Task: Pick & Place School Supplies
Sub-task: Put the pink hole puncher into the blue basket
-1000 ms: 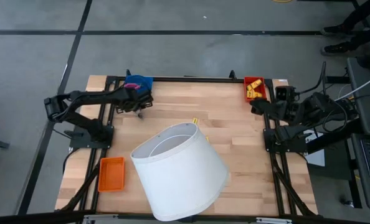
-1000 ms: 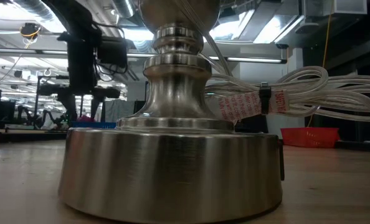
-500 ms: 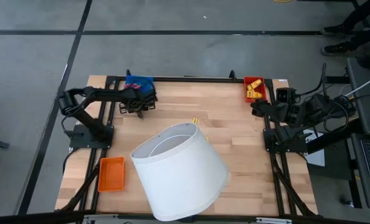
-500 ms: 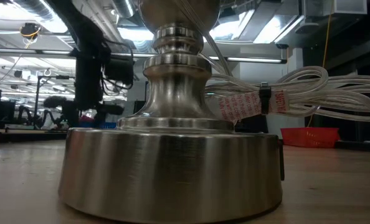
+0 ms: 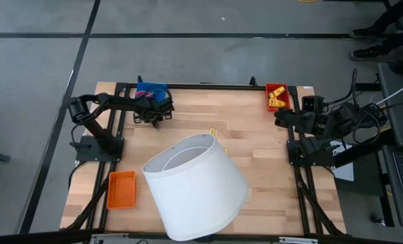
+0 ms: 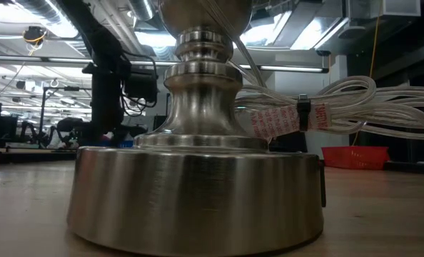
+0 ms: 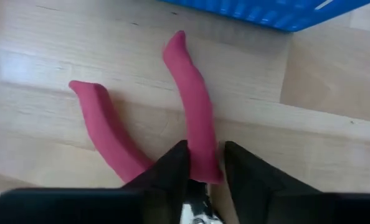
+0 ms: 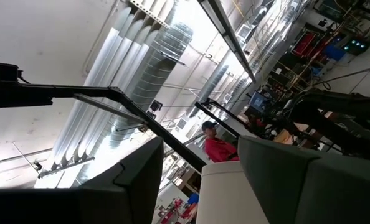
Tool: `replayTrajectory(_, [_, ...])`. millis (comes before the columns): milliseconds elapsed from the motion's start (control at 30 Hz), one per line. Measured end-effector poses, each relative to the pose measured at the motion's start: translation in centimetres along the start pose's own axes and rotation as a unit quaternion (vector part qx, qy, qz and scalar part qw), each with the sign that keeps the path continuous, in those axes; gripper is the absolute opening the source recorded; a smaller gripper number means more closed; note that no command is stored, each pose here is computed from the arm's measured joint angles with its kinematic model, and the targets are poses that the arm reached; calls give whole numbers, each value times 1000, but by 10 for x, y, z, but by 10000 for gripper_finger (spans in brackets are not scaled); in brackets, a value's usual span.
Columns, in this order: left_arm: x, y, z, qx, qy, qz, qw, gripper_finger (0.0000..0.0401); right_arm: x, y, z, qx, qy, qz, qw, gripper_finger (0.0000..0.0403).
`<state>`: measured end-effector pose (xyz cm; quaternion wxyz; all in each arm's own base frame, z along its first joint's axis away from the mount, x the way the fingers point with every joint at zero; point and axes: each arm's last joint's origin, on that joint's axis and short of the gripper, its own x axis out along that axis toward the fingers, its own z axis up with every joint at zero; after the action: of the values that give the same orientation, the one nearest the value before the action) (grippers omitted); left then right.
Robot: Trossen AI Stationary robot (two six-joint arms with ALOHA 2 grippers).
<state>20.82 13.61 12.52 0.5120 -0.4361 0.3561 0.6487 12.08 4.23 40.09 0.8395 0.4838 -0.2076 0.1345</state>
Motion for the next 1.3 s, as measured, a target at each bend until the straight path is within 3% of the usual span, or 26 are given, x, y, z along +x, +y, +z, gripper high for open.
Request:
replayTrajectory(100, [-2, 0, -1, 1, -2, -3, 1000, 46, 1, 0, 0, 0, -1, -3, 1000, 213])
replayTrajectory(367, [-30, -5, -23, -17, 9, -64, 998, 43, 6, -4, -6, -1, 4, -9, 1000, 213])
replayTrajectory(533, [-66, -3, -44, -103, -41, -138, 984, 43, 11, -3, -13, 2, 7, -3, 1000, 213])
replayTrajectory(633, [-88, 3, -49, -207, -113, -194, 952, 43, 13, -1, -16, 2, 1, 3, 1000, 213])
replayTrajectory(767, [-106, 11, -42, -335, -183, -256, 888, 43, 12, 3, -17, 3, -12, 9, 1000, 213])
replayTrajectory(900, [-114, 20, -22, -429, -228, -281, 828, 43, 11, 5, -19, 5, -18, 0, 1000, 213])
replayTrajectory(1000, [-112, 25, -1, -466, -248, -270, 805, 43, 10, 7, -20, 8, -22, -4, 1000, 213])
replayTrajectory(1067, [-108, 28, 14, -462, -258, -249, 811, 43, 9, 8, -20, 9, -27, -4, 1000, 213])
replayTrajectory(1167, [-102, 31, 33, -423, -266, -216, 839, 43, 8, 10, -20, 7, -33, 0, 999, 213])
replayTrajectory(1300, [-97, 35, 52, -385, -281, -192, 858, 43, 8, 11, -19, 7, -39, 1, 999, 213])
